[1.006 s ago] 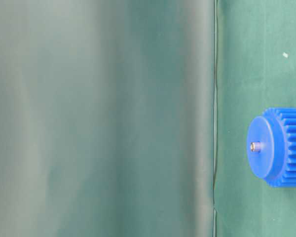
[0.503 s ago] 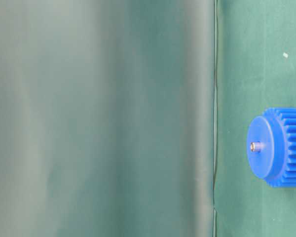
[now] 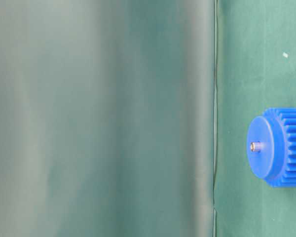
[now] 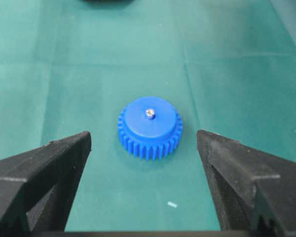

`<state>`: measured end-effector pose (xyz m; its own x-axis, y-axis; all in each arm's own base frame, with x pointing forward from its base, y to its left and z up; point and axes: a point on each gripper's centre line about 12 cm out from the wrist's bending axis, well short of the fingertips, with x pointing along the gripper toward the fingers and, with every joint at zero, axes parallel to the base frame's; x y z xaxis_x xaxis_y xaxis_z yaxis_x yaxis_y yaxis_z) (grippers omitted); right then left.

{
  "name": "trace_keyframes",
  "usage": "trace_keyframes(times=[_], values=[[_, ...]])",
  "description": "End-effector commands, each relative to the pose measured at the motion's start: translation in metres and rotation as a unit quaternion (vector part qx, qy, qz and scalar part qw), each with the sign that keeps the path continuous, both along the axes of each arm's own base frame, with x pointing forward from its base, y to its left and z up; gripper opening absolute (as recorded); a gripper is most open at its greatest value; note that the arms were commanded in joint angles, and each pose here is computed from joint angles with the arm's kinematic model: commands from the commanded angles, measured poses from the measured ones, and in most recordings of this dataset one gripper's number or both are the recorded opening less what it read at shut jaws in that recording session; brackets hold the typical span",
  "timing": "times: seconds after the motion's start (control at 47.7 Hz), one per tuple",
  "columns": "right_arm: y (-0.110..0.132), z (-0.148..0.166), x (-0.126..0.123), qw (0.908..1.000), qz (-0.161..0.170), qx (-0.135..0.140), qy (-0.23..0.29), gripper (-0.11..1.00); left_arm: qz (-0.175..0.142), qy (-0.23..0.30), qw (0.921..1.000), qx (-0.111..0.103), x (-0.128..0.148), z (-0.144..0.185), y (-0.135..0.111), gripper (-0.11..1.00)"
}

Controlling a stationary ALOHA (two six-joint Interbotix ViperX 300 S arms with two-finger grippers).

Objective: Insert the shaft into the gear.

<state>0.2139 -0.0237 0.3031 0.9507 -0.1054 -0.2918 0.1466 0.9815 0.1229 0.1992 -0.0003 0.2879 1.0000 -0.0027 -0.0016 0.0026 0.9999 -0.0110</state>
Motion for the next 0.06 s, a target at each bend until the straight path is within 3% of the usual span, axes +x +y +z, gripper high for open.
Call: trace_keyframes(times=[0.0,0.042], values=[[0.0002,0.0048,0.0015,1.0000,0.001,-0.001,-0.008,0.94,0.001,-0.014,0.9999,0.001,0.0022,0.0110,0.0003,0.02],[0.0001,0.0046,0.0014,1.0000,0.001,-0.002,-0.008,0.94,0.001,-0.014,0.9999,0.001,0.0022,0.0110,0.0003,0.02]])
